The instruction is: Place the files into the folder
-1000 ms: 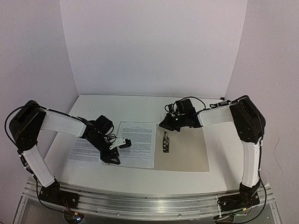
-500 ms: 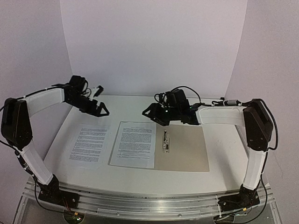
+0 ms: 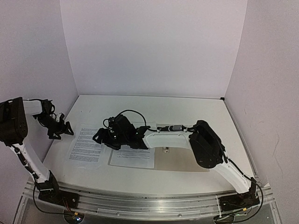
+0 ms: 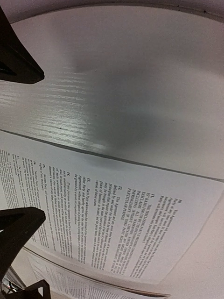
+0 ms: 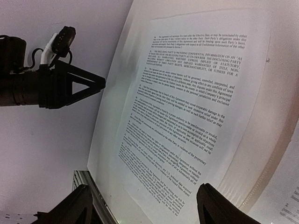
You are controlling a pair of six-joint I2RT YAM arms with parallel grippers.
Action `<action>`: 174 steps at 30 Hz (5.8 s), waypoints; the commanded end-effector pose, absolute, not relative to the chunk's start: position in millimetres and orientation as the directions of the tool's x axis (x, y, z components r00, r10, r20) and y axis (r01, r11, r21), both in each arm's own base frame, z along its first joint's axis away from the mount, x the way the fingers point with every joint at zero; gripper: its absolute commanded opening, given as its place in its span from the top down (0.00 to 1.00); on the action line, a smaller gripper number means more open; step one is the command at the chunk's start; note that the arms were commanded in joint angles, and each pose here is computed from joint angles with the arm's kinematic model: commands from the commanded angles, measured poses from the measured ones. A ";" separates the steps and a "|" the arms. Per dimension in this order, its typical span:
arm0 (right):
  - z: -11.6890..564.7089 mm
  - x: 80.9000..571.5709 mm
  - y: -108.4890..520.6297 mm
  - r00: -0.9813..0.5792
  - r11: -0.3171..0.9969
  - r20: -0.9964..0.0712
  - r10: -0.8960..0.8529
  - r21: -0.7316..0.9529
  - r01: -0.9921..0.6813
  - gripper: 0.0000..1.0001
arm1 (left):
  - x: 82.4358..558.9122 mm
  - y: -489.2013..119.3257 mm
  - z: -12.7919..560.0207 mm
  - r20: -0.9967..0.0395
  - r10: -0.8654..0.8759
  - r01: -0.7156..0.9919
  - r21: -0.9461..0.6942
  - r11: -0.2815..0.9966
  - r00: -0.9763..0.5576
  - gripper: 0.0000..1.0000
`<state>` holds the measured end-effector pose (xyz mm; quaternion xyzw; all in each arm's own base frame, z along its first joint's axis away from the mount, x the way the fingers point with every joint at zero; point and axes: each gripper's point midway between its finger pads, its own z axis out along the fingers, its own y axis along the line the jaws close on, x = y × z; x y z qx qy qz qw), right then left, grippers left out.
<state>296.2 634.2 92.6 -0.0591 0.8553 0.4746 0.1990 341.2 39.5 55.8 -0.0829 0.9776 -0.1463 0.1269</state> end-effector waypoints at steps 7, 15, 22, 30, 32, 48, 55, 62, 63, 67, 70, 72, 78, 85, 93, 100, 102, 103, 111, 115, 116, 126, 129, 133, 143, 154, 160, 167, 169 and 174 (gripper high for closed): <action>58.8 310.0 617.9 -0.866 0.735 -0.449 0.221 0.660 -0.155 0.25 | 315.3 17.9 21.5 -0.160 -0.102 -0.035 -0.375 0.926 -0.982 0.21; 16.7 304.1 634.3 -0.898 0.738 -0.399 0.187 0.660 -0.140 0.26 | 312.4 9.4 11.7 -0.115 -0.082 -0.027 -0.414 0.910 -0.990 0.32; 13.8 308.1 623.2 -0.879 0.776 -0.443 0.175 0.612 -0.154 0.26 | 316.7 9.9 9.6 -0.109 -0.082 -0.031 -0.409 0.912 -0.991 0.38; -25.7 292.5 645.1 -0.946 0.707 -0.299 0.127 0.696 -0.125 0.25 | 325.1 -4.3 8.4 -0.113 -0.044 0.008 -0.429 0.903 -0.993 0.42; -24.4 294.6 647.8 -0.951 0.684 -0.280 0.134 0.721 -0.116 0.26 | 330.1 -10.1 10.2 -0.116 -0.048 0.010 -0.453 0.891 -0.992 0.44; -0.9 301.1 654.3 -0.953 0.598 -0.263 0.151 0.792 -0.124 0.46 | 335.7 -22.9 32.1 -0.158 -0.059 0.033 -0.528 0.849 -0.986 0.77; 32.3 308.4 655.7 -0.940 0.540 -0.296 0.170 0.826 -0.162 0.77 | 332.7 -20.8 27.5 -0.145 -0.057 0.026 -0.513 0.858 -0.988 0.76; 106.1 316.1 662.8 -0.903 0.453 -0.392 0.175 0.846 -0.280 0.90 | 349.3 -17.2 43.6 -0.198 -0.054 0.053 -0.500 0.864 -0.979 0.74; 119.6 316.9 662.5 -0.894 0.441 -0.411 0.176 0.845 -0.302 0.90 | 353.6 -16.1 47.7 -0.212 -0.054 0.060 -0.496 0.866 -0.976 0.74; 160.6 317.1 654.2 -0.864 0.425 -0.471 0.179 0.829 -0.364 0.90 | 374.8 -11.0 66.9 -0.277 -0.055 0.087 -0.478 0.874 -0.959 0.73; 180.2 319.1 638.7 -0.850 0.435 -0.494 0.182 0.816 -0.381 0.93 | 389.9 -8.1 80.7 -0.319 -0.056 0.106 -0.467 0.878 -0.946 0.72; 187.2 323.5 625.3 -0.850 0.443 -0.494 0.184 0.813 -0.377 0.93 | 398.2 -6.4 88.0 -0.340 -0.055 0.115 -0.461 0.880 -0.939 0.72; 212.8 335.8 570.0 -0.860 0.448 -0.483 0.163 0.813 -0.372 0.94 | 408.5 -10.6 99.8 -0.373 -0.040 0.143 -0.448 0.883 -0.927 0.71; 262.5 346.4 450.7 -0.840 0.456 -0.510 0.185 0.802 -0.386 0.93 | 405.8 -83.0 116.2 -0.450 0.160 0.351 -0.380 0.856 -0.879 0.66; 252.5 336.3 299.2 -0.847 0.539 -0.456 0.272 0.802 -0.259 0.92 | 384.3 -189.4 112.1 -0.470 0.398 0.572 -0.318 0.756 -0.788 0.65; 183.9 318.0 200.8 -0.891 0.695 -0.356 0.280 0.716 -0.068 0.92 | 352.7 -271.6 89.7 -0.446 0.555 0.704 -0.318 0.635 -0.702 0.64; 163.6 314.4 185.0 -0.908 0.724 -0.326 0.265 0.689 -0.036 0.91 | 345.3 -287.6 82.0 -0.436 0.587 0.727 -0.321 0.607 -0.683 0.63; 154.6 312.9 177.9 -0.914 0.736 -0.312 0.260 0.677 -0.021 0.91 | 341.9 -294.6 78.2 -0.430 0.601 0.736 -0.323 0.594 -0.674 0.63; 108.6 309.3 166.5 -0.957 0.753 -0.221 0.189 0.658 -0.003 0.91 | 326.9 -325.6 61.0 -0.419 0.659 0.781 -0.331 0.530 -0.625 0.60; 108.2 308.9 172.3 -0.966 0.724 -0.205 0.157 0.689 -0.028 0.91 | 324.2 -326.2 52.4 -0.400 0.667 0.778 -0.342 0.527 -0.628 0.60; 109.5 309.1 173.6 -0.968 0.712 -0.200 0.152 0.701 -0.033 0.91 | 323.9 -325.4 50.3 -0.396 0.670 0.778 -0.341 0.529 -0.629 0.60; 114.8 312.0 181.3 -0.978 0.624 -0.139 0.158 0.782 -0.011 0.91 | 319.8 -324.1 36.9 -0.368 0.665 0.759 -0.360 0.543 -0.650 0.60; 107.7 311.4 184.9 -0.978 0.592 -0.120 0.172 0.806 0.005 0.91 | 321.1 -323.9 37.1 -0.370 0.665 0.760 -0.357 0.544 -0.649 0.60; 104.4 314.9 189.2 -0.973 0.548 -0.106 0.206 0.836 0.025 0.91 | 321.6 -323.7 37.8 -0.372 0.666 0.762 -0.353 0.543 -0.647 0.60; 84.8 318.9 186.1 -0.960 0.544 -0.086 0.266 0.836 0.075 0.91 | 320.0 -322.7 35.1 -0.368 0.666 0.760 -0.354 0.545 -0.649 0.59; 78.8 324.7 188.4 -0.950 0.504 -0.077 0.301 0.859 0.091 0.91 | 316.8 -320.3 30.8 -0.357 0.661 0.750 -0.361 0.554 -0.660 0.59; 70.1 326.6 188.9 -0.952 0.509 -0.069 0.298 0.855 0.098 0.92 | 317.3 -319.4 30.9 -0.358 0.664 0.754 -0.354 0.554 -0.656 0.59; 55.8 324.7 190.5 -0.955 0.505 -0.034 0.295 0.854 0.126 0.92 | 317.0 -320.0 30.0 -0.356 0.662 0.751 -0.358 0.555 -0.659 0.59; 55.5 324.7 191.3 -0.955 0.503 -0.033 0.296 0.855 0.127 0.91 | 317.0 -319.7 29.8 -0.356 0.663 0.751 -0.357 0.555 -0.659 0.59; 58.2 325.0 196.8 -0.955 0.468 -0.020 0.297 0.874 0.127 0.91 | 316.9 -319.5 28.8 -0.355 0.665 0.753 -0.356 0.554 -0.657 0.59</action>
